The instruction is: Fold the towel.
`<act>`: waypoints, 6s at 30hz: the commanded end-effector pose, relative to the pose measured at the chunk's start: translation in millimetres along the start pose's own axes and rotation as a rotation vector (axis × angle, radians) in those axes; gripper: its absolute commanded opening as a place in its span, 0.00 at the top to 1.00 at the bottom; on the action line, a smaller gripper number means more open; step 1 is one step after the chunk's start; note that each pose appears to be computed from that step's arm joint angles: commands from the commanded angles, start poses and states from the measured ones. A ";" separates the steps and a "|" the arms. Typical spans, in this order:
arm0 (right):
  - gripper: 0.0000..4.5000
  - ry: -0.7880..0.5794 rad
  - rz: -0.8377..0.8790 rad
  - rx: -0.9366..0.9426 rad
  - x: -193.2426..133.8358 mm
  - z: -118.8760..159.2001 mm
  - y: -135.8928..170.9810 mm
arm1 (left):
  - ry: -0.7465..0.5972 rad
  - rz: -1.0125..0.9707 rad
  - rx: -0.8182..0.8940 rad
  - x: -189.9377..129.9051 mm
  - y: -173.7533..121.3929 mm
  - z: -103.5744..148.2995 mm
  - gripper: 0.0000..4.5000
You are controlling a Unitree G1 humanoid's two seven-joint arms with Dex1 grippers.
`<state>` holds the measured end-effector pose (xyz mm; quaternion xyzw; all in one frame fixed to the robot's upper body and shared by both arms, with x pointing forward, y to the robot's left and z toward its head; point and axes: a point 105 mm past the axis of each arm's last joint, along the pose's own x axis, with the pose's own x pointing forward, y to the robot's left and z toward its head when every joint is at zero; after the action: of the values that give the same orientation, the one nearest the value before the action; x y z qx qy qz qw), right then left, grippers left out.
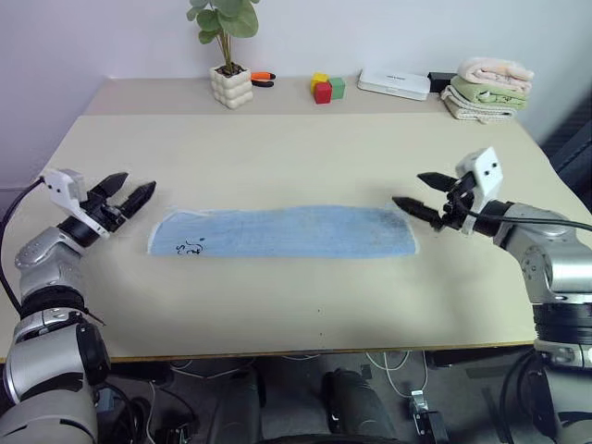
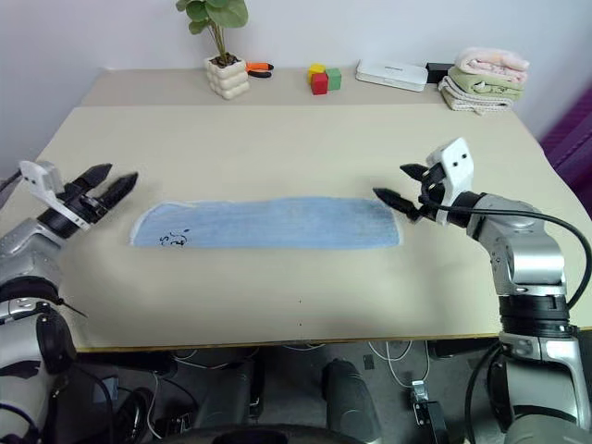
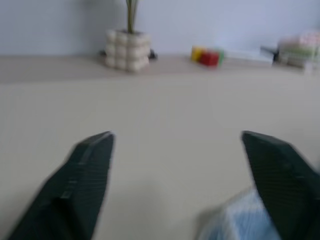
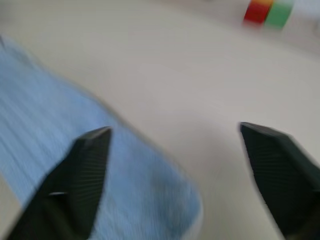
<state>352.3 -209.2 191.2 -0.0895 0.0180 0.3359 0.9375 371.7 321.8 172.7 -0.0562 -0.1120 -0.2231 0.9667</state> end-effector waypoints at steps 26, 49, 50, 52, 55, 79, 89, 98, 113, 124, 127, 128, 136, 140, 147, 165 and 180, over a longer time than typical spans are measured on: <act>0.99 -0.019 -0.486 0.142 87.7 -68.3 55.4 | 0.007 0.081 -0.202 63.8 -134.2 -89.5 0.99; 0.99 0.116 -0.677 0.086 30.5 -102.4 4.1 | 0.023 0.307 0.038 10.1 -27.1 -59.6 0.99; 0.99 0.120 -0.696 0.088 27.7 -103.0 0.6 | 0.022 0.312 0.043 9.1 -25.5 -58.5 0.99; 0.99 0.111 -0.702 0.089 26.0 -100.1 -1.9 | 0.014 0.322 0.045 8.3 -23.2 -55.1 0.99; 0.99 0.095 -0.690 0.067 26.6 -91.7 -2.3 | 0.007 0.330 0.033 8.6 -22.1 -52.0 0.99; 0.01 -0.074 -0.141 0.872 -53.6 -47.0 68.2 | 0.025 -0.574 -0.041 2.9 -107.6 17.2 0.00; 0.01 -0.067 -0.260 1.232 -64.4 -69.2 82.8 | 0.066 -0.729 -0.071 1.1 -122.9 14.6 0.00; 0.01 -0.025 -0.348 1.321 -49.2 -86.5 81.9 | 0.057 -0.717 -0.069 1.3 -120.8 14.5 0.00; 0.19 -0.066 -0.417 1.409 -16.9 -96.9 67.0 | 0.043 -0.682 -0.062 -6.5 -120.7 14.8 0.00; 0.99 -0.123 -0.512 1.305 -27.2 -89.3 33.4 | 0.042 -0.656 -0.059 -9.9 -119.7 14.0 0.00; 0.99 -0.128 -0.553 1.213 -39.6 -82.8 16.3 | 0.039 -0.650 -0.057 -9.9 -119.2 13.4 0.00; 0.99 -0.115 -0.551 1.169 -43.1 -79.8 13.7 | 0.038 -0.647 -0.058 -9.8 -118.8 13.2 0.00; 0.99 -0.074 -0.450 0.886 -50.1 -49.7 6.8 | 0.029 -0.646 -0.054 -5.9 -118.4 12.8 0.00; 0.99 -0.021 -0.302 0.645 -33.2 -31.8 29.4 | 0.028 -0.646 -0.052 -5.7 -117.5 13.3 0.00; 0.99 0.025 -0.004 0.224 4.9 -5.8 84.8 | 0.022 -0.642 -0.055 -4.8 -118.6 13.5 0.00; 0.99 0.049 0.296 -0.178 64.0 -9.9 141.7 | 0.011 -0.601 -0.051 -13.0 -122.6 14.4 0.00; 0.87 0.100 0.384 -0.331 75.4 -27.8 157.2 | 0.020 -0.596 -0.041 -12.5 -123.0 14.3 0.00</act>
<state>308.7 -50.9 115.7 -0.2642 0.0535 0.5038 0.8207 306.1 217.2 181.1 -0.0489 -0.0925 -0.5001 0.8596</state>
